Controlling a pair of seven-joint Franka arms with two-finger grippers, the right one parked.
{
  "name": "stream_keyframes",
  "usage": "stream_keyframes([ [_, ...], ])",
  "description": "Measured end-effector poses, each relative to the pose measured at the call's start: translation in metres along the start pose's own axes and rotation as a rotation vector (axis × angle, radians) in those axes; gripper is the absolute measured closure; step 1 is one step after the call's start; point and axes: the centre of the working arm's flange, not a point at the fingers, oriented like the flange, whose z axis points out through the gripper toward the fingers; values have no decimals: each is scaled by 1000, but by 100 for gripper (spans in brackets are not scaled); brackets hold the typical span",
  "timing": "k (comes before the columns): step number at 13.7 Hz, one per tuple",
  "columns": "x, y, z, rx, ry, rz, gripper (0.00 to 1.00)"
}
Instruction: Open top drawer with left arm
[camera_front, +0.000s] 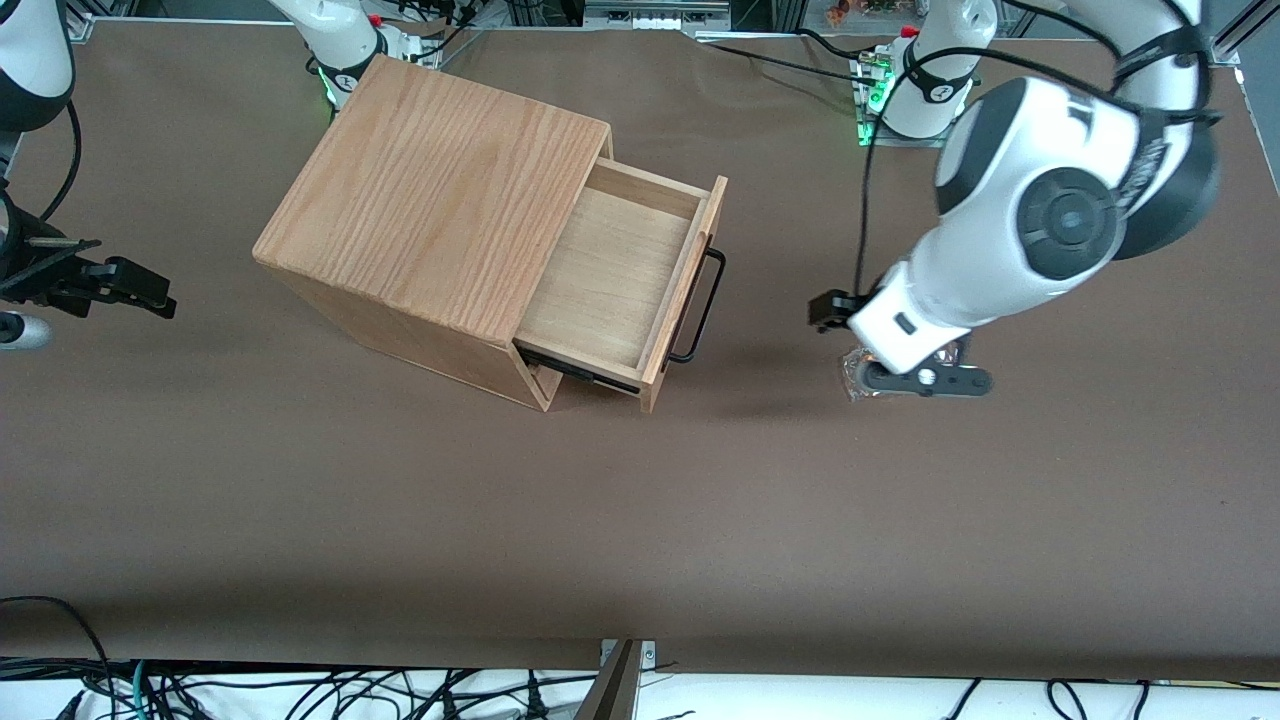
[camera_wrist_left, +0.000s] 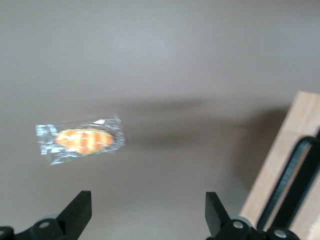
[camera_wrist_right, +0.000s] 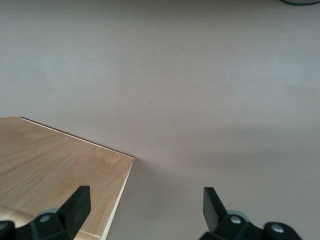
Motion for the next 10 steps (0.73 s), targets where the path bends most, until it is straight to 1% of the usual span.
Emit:
stream_keyframes([
  [2, 3, -29, -14, 8, 18, -46, 0],
  [6, 16, -87, -23, -3, 26, -114, 0],
  [7, 18, -100, -24, 4, 27, -109, 0],
  [9, 22, -126, -26, 36, 30, -107, 0],
  [10, 23, -140, -27, 39, 31, -108, 0],
])
